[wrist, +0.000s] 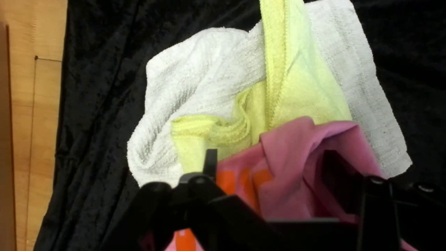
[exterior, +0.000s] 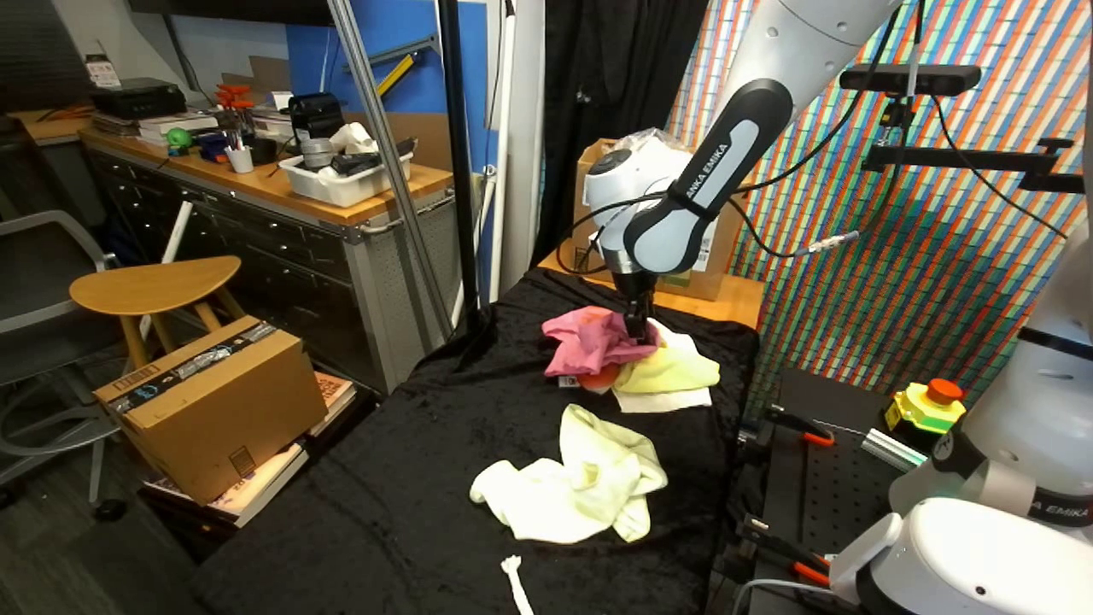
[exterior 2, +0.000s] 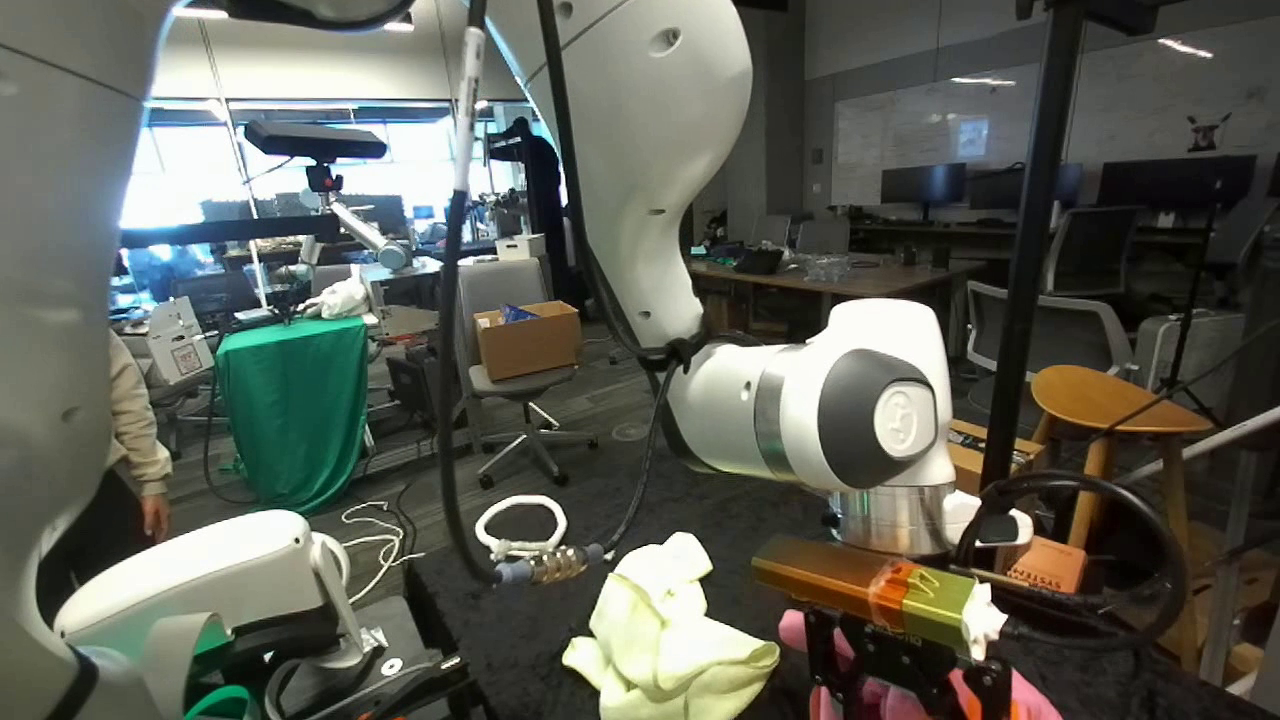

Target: Pile up all the objects on the table

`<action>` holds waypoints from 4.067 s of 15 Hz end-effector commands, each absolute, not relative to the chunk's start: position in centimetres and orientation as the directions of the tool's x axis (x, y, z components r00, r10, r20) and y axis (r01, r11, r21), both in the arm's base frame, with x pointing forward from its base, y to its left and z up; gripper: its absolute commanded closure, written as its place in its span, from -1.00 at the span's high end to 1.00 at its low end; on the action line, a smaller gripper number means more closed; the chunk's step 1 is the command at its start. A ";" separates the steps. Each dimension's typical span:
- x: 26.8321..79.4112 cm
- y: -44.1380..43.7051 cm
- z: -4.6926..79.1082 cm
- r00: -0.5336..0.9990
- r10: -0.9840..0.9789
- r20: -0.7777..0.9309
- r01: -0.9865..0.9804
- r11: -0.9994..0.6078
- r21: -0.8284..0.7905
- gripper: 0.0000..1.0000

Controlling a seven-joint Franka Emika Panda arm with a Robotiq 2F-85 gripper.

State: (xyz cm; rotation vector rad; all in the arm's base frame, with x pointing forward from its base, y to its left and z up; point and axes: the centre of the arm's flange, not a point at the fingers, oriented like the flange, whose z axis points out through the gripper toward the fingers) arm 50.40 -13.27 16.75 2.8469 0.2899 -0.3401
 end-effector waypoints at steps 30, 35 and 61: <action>53.6 14.9 17.2 0.795 0.556 -0.241 0.496 -0.826 -0.268 1.00; 54.6 15.3 14.8 0.801 0.501 -0.329 0.398 -0.855 -0.334 1.00; 53.1 12.9 8.8 0.774 0.319 -0.547 0.334 -0.940 -0.076 1.00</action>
